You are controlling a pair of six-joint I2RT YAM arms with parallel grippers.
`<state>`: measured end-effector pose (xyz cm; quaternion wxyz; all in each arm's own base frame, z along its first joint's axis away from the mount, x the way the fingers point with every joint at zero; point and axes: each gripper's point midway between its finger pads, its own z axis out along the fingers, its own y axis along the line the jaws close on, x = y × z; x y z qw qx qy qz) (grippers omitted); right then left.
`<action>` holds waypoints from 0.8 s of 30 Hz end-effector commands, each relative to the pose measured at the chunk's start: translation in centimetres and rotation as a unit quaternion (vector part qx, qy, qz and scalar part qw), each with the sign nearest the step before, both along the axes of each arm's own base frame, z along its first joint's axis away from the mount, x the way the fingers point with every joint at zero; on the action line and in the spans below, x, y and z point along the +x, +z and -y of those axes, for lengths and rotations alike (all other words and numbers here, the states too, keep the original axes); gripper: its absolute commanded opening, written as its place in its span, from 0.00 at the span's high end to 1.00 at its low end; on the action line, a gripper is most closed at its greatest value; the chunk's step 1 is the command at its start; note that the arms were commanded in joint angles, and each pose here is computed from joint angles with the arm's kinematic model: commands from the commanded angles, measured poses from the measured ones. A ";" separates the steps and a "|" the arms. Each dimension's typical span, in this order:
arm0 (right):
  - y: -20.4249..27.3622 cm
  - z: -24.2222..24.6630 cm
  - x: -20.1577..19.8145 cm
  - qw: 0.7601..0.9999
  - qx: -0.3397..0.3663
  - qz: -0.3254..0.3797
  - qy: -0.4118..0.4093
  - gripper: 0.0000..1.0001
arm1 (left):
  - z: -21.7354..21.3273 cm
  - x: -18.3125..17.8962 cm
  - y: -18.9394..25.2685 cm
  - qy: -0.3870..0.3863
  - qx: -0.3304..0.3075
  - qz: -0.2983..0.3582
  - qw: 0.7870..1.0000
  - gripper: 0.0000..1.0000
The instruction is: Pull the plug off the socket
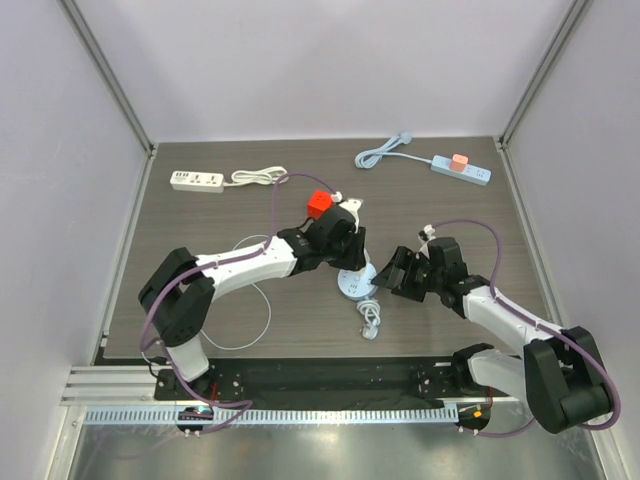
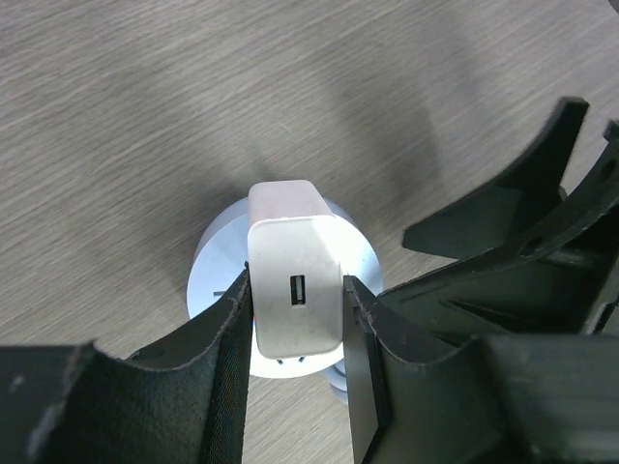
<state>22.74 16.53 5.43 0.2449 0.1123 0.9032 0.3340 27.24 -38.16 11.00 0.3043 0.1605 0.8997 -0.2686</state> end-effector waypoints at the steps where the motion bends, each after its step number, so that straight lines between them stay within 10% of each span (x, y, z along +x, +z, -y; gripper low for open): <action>1: 3.7 -2.7 1.3 0.994 0.076 0.060 0.052 0.21 | 1.9 0.3 5.2 -0.030 -0.081 0.047 0.995 1.00; 24: 1.6 -3.7 1.3 0.989 0.122 0.061 0.053 0.54 | 3.1 -2.0 7.6 -0.078 -0.148 0.031 0.985 1.00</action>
